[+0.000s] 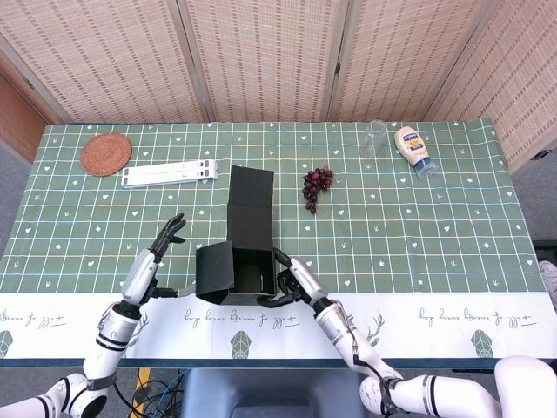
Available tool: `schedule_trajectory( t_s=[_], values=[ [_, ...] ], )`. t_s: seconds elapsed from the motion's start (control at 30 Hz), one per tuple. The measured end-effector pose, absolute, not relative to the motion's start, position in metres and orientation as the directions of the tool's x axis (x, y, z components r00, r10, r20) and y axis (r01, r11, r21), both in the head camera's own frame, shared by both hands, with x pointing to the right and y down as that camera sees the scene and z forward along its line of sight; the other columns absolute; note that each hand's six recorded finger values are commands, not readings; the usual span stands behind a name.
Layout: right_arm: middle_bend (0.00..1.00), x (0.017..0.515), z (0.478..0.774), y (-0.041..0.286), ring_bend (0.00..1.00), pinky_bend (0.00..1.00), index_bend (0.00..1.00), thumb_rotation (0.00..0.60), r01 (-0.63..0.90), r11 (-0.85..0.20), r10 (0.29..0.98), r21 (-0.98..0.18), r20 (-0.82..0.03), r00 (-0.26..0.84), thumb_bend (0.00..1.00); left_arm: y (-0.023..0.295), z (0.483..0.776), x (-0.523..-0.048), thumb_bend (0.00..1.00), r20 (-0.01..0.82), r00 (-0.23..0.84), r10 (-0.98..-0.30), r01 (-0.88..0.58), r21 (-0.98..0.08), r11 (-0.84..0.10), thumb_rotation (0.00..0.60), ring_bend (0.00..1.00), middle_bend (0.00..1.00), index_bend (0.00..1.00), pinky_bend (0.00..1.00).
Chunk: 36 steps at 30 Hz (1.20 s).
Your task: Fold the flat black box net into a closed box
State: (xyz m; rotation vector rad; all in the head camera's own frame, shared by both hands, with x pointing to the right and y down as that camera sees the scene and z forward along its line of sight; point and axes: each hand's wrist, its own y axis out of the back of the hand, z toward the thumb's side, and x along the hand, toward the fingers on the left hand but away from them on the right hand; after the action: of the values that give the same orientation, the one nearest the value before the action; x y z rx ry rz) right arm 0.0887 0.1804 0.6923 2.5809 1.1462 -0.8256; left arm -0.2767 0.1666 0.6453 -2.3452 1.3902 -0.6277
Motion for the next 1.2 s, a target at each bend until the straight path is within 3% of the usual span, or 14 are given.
schedule_trajectory(
  t_s=[0.17,0.27,0.63,0.83,1.2],
  values=[
    [0.42,0.087,0.696,0.179,0.82,1.00,0.27,0.600,0.707,-0.703,0.612,-0.082,-0.577,0.541,0.39,0.165,0.652,-0.269,0.08,0.180,0.452,-0.874,-0.689,-0.552,-0.470,0.600,0.26,0.07,0.20,0.46],
    [0.42,0.087,0.700,0.179,0.82,1.00,0.27,0.600,0.687,-0.718,0.604,-0.109,-0.588,0.538,0.39,0.166,0.657,-0.267,0.08,0.170,0.468,-0.867,-0.661,-0.585,-0.471,0.600,0.31,0.13,0.26,0.48],
    [0.42,0.077,0.717,0.178,0.82,1.00,0.27,0.600,0.630,-0.759,0.574,-0.165,-0.625,0.529,0.39,0.175,0.682,-0.264,0.08,0.145,0.525,-0.838,-0.570,-0.672,-0.474,0.600,0.40,0.23,0.33,0.57],
    [0.42,0.071,0.723,0.179,0.82,1.00,0.27,0.600,0.602,-0.776,0.565,-0.188,-0.633,0.530,0.39,0.177,0.692,-0.262,0.08,0.116,0.565,-0.817,-0.511,-0.728,-0.456,0.600,0.66,0.27,0.37,0.75],
    [0.43,0.071,0.725,0.179,0.82,1.00,0.27,0.600,0.585,-0.785,0.560,-0.204,-0.637,0.530,0.41,0.181,0.693,-0.259,0.08,0.063,0.606,-0.793,-0.484,-0.762,-0.430,0.600,0.71,0.28,0.36,0.78]
  ],
)
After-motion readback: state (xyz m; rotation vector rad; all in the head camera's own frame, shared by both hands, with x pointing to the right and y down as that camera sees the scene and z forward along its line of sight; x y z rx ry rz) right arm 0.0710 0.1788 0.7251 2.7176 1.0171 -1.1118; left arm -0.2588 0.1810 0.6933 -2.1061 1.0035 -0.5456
